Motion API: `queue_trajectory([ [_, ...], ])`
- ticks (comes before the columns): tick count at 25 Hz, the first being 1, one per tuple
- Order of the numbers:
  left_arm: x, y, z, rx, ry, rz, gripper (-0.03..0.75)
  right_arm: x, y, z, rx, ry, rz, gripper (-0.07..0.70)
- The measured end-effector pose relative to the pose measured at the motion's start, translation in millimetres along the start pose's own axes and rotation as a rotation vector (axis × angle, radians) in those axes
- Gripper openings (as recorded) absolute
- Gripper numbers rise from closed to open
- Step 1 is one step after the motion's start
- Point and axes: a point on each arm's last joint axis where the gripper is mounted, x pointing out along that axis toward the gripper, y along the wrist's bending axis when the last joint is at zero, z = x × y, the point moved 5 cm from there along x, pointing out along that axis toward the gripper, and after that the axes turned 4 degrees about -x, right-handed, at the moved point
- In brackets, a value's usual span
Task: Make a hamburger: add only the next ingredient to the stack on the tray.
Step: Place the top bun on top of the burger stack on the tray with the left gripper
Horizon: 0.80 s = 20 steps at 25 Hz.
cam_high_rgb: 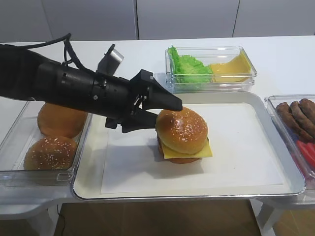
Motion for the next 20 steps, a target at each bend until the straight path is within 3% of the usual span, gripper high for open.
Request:
queue_trajectory([
  [4,-8,-7.8,3,0.055,-0.039,0.025,0.533,0,0,0,0.000,0.000,0.000,0.492],
  [11,-9,-2.5,-1,0.083,-0.009,0.073,0.539,0,0,0,0.000,0.000,0.000,0.492],
  [20,-7,1.4,-7,0.069,0.016,0.120,0.539,0,0,0,-0.007,0.000,0.000,0.492],
])
